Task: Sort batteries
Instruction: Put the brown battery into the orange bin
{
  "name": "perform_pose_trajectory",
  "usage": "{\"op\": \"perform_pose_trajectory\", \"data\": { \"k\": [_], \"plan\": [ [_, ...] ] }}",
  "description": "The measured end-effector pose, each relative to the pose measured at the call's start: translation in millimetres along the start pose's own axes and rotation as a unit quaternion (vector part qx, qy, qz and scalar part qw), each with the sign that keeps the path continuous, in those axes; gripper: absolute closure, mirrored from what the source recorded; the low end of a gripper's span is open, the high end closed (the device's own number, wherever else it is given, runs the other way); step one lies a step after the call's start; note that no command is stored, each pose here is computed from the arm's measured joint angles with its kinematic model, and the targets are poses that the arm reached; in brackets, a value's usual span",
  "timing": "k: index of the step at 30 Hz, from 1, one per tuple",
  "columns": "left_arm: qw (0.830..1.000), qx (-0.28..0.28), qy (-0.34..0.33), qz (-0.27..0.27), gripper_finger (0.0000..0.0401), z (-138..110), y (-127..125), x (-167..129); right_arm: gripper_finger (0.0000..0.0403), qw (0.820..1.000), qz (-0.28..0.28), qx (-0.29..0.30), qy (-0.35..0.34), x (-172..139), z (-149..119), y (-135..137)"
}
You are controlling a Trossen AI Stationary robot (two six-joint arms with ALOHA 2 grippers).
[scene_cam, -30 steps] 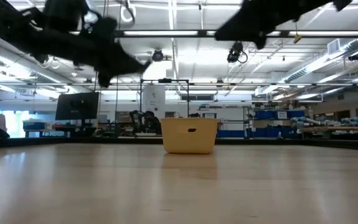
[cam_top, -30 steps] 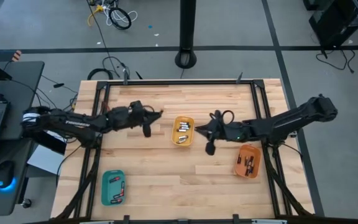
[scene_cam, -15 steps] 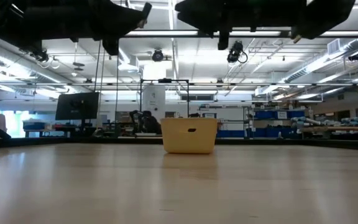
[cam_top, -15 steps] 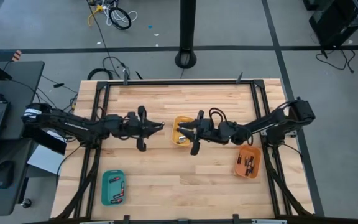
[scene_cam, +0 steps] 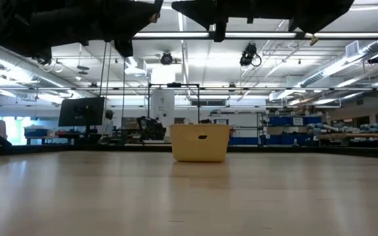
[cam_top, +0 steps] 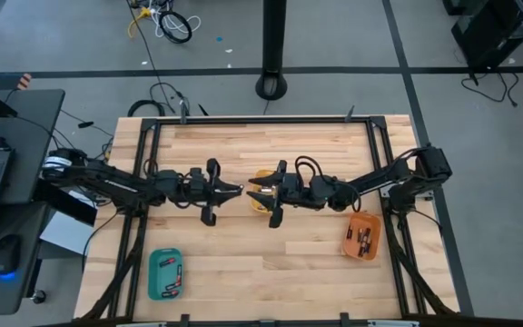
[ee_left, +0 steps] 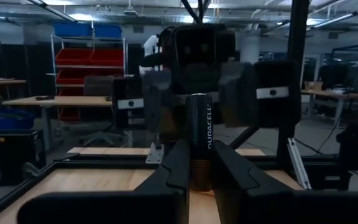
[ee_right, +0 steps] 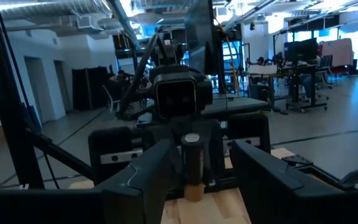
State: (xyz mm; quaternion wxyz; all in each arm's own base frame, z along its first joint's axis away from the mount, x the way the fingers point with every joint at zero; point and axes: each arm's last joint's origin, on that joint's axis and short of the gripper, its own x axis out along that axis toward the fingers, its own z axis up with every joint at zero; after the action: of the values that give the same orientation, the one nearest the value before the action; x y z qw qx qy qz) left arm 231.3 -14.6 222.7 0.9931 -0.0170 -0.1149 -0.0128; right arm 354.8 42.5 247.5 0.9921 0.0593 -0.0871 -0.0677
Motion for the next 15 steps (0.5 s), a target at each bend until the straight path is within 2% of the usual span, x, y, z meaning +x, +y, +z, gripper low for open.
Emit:
{"op": "perform_pose_trajectory", "data": {
  "k": [15],
  "plan": [
    [1.0,0.009,-0.001,-0.026,0.0356,1.6,-3.0,22.2,0.0238,1.0,0.023,0.0,0.001,0.6,0.2,-0.8]
  ]
}}
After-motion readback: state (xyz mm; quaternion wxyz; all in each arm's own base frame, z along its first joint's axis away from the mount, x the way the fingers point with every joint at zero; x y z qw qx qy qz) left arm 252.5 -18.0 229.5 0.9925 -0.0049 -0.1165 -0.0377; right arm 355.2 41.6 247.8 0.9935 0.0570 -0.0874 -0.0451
